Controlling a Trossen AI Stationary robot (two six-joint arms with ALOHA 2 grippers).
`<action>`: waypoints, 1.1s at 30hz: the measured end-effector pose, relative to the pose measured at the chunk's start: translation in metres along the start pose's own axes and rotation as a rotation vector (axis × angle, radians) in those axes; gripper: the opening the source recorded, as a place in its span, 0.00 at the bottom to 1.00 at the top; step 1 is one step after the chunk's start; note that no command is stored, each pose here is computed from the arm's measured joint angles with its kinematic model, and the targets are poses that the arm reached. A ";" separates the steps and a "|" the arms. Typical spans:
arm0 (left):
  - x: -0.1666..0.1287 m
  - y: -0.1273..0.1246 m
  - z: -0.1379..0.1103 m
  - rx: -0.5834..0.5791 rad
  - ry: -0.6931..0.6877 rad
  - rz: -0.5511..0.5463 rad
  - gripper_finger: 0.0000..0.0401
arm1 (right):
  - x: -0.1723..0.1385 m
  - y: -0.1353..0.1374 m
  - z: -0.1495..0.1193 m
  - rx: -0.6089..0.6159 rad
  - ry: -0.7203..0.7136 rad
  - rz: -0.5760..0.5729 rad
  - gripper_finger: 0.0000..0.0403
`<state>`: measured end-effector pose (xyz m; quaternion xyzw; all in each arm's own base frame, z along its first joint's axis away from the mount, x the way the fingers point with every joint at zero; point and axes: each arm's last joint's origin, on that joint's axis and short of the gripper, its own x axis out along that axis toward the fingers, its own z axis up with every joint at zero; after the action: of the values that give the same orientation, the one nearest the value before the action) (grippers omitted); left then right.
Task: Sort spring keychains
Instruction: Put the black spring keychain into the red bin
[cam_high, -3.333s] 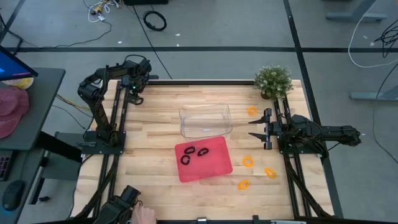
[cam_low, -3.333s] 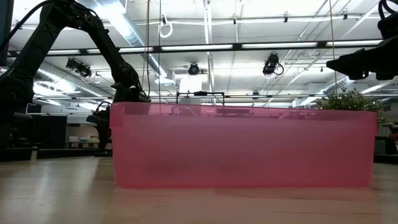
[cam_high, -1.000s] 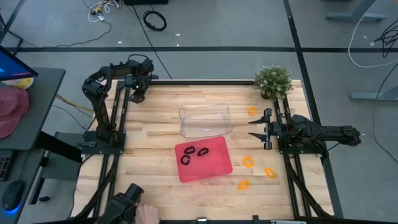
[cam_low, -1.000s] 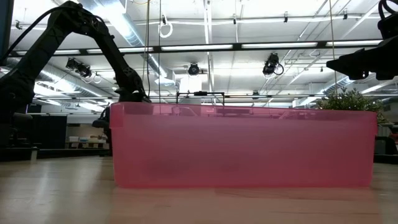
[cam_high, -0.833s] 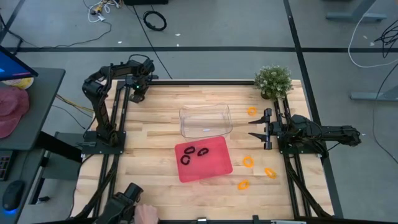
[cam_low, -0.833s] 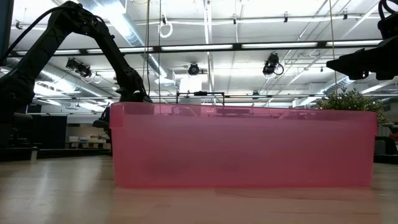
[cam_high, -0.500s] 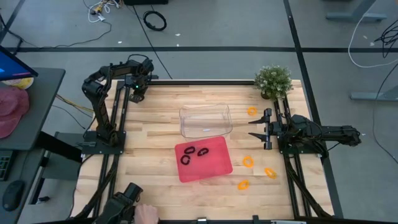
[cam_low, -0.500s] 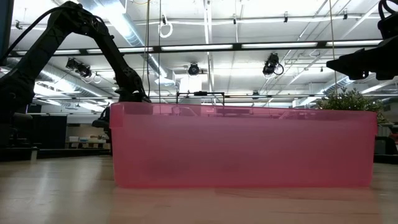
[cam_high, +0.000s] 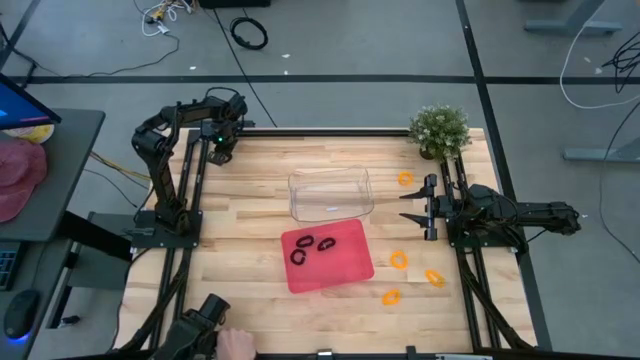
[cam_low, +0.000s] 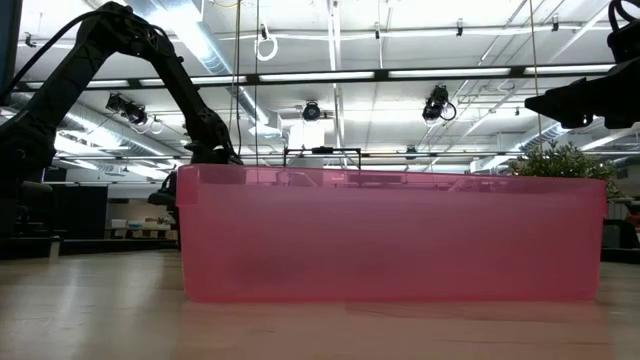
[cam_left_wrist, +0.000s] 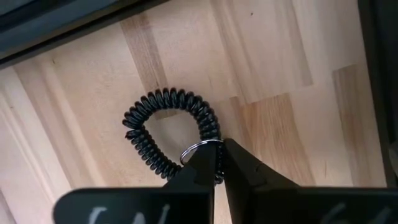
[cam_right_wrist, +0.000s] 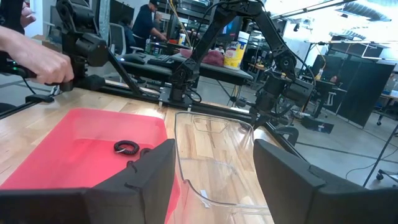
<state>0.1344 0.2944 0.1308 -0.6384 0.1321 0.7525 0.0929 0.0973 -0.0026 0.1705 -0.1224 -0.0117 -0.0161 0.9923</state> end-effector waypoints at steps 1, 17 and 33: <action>0.000 0.000 0.000 -0.001 0.000 0.000 0.03 | 0.000 0.000 0.000 0.000 -0.001 0.000 0.55; -0.018 0.009 0.000 -0.018 -0.007 -0.023 0.03 | 0.000 0.000 0.000 0.000 0.000 0.000 0.55; -0.050 0.022 -0.014 -0.013 0.018 -0.111 0.03 | 0.000 0.000 0.000 0.000 0.000 0.000 0.55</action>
<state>0.1490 0.2706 0.1799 -0.6520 0.0924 0.7414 0.1294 0.0973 -0.0026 0.1706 -0.1224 -0.0118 -0.0162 0.9923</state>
